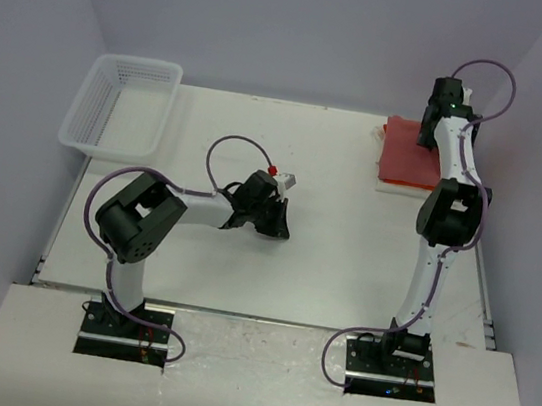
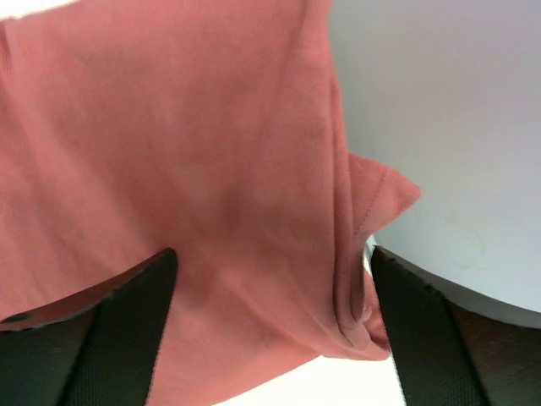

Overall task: Fold and stack the t-shirts
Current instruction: Put the neatly folded tshirt into the corner of the board with the right arm

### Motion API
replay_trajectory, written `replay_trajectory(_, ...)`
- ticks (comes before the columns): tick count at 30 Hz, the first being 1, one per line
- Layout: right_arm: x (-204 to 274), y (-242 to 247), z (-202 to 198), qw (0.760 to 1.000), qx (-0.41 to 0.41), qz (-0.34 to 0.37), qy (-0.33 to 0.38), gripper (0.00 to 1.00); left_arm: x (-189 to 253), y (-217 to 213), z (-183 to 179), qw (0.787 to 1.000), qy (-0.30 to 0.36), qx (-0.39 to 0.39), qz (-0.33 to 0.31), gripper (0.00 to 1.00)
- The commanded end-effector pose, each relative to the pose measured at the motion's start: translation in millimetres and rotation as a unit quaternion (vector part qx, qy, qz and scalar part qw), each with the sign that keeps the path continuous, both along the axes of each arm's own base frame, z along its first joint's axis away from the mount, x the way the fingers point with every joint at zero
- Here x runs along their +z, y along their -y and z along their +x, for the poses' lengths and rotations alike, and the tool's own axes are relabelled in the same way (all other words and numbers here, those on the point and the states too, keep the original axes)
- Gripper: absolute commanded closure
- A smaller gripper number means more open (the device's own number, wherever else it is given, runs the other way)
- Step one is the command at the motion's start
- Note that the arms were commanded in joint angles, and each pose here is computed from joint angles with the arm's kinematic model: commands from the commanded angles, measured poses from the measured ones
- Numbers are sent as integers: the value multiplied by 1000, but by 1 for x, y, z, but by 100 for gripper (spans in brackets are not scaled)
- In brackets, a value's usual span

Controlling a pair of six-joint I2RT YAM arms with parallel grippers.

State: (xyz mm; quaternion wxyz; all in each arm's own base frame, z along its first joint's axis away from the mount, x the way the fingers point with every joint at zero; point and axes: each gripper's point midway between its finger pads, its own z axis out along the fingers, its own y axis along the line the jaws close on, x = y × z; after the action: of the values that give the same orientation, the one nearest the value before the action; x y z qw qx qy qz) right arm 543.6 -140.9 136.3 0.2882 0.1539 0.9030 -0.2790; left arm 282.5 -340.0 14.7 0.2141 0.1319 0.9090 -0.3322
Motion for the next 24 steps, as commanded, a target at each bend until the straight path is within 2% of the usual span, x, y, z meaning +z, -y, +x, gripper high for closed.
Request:
replay_trajectory(1,98,4,2,991,-31,-41,122,2,-17,-12,-18,999,-21,3,37,100)
replay_trajectory(7,121,-39,3,987,23,-26,158,1,-19,-13,-25,999,-22,11,48,100)
replay_trajectory(10,114,-66,14,985,72,-2,154,1,-18,-12,-30,998,-24,10,53,100)
replay_trajectory(11,102,-78,19,984,99,24,145,5,-17,-12,-33,998,-25,9,56,100)
replay_trajectory(12,95,-82,21,984,113,35,135,15,-15,-12,-33,998,-21,9,57,100)
replay_trajectory(13,90,-83,21,984,118,40,124,33,-14,-12,-33,998,-18,11,59,100)
replay_trajectory(14,73,-84,24,986,119,46,107,83,-11,-11,-34,998,-14,9,58,100)
replay_trajectory(15,64,-84,22,987,119,53,93,100,-14,-16,-38,997,-25,10,70,100)
replay_trajectory(19,32,-88,21,986,123,94,62,100,-15,-24,-41,996,-22,11,83,100)
replay_trajectory(24,10,-36,13,995,50,74,44,100,-18,-30,-47,995,-28,8,91,100)
